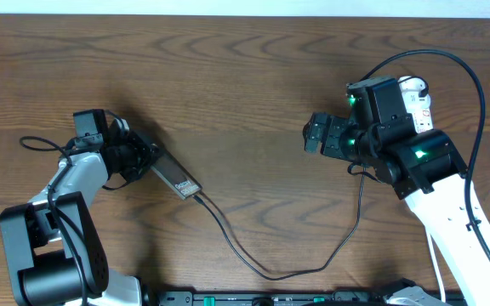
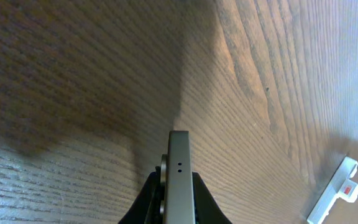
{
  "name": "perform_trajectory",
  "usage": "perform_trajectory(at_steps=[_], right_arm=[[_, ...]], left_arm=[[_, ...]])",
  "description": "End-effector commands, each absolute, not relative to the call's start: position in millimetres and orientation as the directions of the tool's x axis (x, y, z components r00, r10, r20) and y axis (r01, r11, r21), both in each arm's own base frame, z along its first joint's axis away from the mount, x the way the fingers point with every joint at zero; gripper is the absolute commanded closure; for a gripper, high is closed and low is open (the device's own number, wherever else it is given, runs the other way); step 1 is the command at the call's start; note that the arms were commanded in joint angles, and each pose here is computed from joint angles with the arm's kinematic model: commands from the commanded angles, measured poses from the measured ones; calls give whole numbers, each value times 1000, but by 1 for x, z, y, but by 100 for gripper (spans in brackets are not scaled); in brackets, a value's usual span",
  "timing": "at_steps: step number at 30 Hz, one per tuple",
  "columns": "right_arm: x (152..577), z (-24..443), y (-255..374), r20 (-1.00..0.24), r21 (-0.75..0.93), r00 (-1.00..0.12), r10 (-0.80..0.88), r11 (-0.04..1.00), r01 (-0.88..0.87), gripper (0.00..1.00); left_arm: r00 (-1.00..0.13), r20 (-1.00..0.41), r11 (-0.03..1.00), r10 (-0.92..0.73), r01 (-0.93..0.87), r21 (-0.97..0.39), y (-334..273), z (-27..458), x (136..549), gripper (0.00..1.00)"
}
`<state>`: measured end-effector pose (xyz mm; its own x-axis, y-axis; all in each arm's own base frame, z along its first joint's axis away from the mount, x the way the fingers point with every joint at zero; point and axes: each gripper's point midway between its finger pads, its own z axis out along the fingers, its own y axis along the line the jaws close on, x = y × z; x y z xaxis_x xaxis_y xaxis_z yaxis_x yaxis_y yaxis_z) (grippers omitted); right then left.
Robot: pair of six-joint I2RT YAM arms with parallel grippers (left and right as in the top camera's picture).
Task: Plug charger to phone and switch on socket
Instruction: 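Lower the plugged phone toward the table with the left gripper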
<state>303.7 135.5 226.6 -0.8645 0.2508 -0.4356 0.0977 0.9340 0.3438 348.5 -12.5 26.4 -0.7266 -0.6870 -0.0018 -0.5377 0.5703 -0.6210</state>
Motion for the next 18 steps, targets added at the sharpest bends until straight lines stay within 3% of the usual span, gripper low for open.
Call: perform_trajectory(at_steps=[1,18], right_arm=[[305,229,132,-451,329,-859,244,939,94,1],[304,228,132,-445,325,-862,243,941,97,1]], left_arm=[[-743,11,578,-669,-529,-621,-17,23,345,93],[-741,75,568,-668,-572,-591,-19,5,336,92]])
